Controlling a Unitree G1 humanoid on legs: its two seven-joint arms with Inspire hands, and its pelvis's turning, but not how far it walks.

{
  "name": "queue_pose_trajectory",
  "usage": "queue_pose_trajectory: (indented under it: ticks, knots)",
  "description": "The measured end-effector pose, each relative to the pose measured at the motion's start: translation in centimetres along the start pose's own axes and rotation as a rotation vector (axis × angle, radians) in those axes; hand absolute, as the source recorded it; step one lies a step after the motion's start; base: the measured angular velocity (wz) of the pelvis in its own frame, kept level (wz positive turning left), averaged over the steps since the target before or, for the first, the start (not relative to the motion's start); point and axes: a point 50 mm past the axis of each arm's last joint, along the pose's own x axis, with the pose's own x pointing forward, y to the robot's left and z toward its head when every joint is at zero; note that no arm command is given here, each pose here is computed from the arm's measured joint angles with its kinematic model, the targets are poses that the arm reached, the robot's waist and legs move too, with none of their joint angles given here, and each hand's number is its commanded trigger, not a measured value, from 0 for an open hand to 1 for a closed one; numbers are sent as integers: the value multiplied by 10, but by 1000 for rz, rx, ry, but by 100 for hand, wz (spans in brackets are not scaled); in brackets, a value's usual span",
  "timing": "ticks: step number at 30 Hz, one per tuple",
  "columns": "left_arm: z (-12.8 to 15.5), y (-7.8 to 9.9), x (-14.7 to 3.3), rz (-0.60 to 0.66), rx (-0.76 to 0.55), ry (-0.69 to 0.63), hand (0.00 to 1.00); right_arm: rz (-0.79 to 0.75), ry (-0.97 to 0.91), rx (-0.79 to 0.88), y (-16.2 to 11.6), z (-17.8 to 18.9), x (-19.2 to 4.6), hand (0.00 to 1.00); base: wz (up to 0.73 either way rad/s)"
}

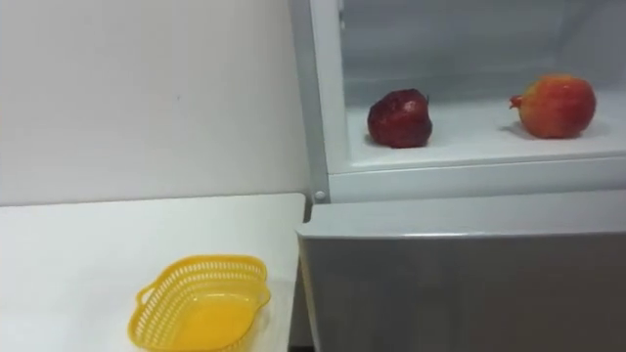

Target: Retrieve from the upper fridge

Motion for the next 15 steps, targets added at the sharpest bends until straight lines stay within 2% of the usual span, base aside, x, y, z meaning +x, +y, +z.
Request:
queue_pose_trajectory:
  ticks: [2,3,5,6,8,9,11,12,14,15]
  knots:
    - [-35,14,-13,96,-28,185,0,-8,-8,15,-1,1,0,0,6]
    - [-43,18,-18,121,-19,228,0,-13,-12,16,-1,3,0,0,-6]
    - [-79,32,-41,229,-23,413,0,-21,-8,10,-3,3,0,0,-8]
    - [-88,36,-47,257,-23,460,0,-21,-9,11,-3,3,0,0,0]
    - [-124,56,-80,380,-27,672,0,-22,-4,14,-3,2,-1,0,0]
    - [-133,60,-89,413,-26,727,0,-21,0,14,-3,1,-1,0,0]
    - [-164,74,-130,563,-56,952,0,-20,11,21,-3,0,-1,0,0]
    - [-168,76,-140,596,-70,996,0,-17,14,22,-2,-1,-1,0,6]
    - [-182,82,-172,694,-91,1137,0,-6,29,23,0,-3,-1,0,10]
    - [-185,84,-181,718,-90,1174,0,-5,31,24,0,-4,-1,0,0]
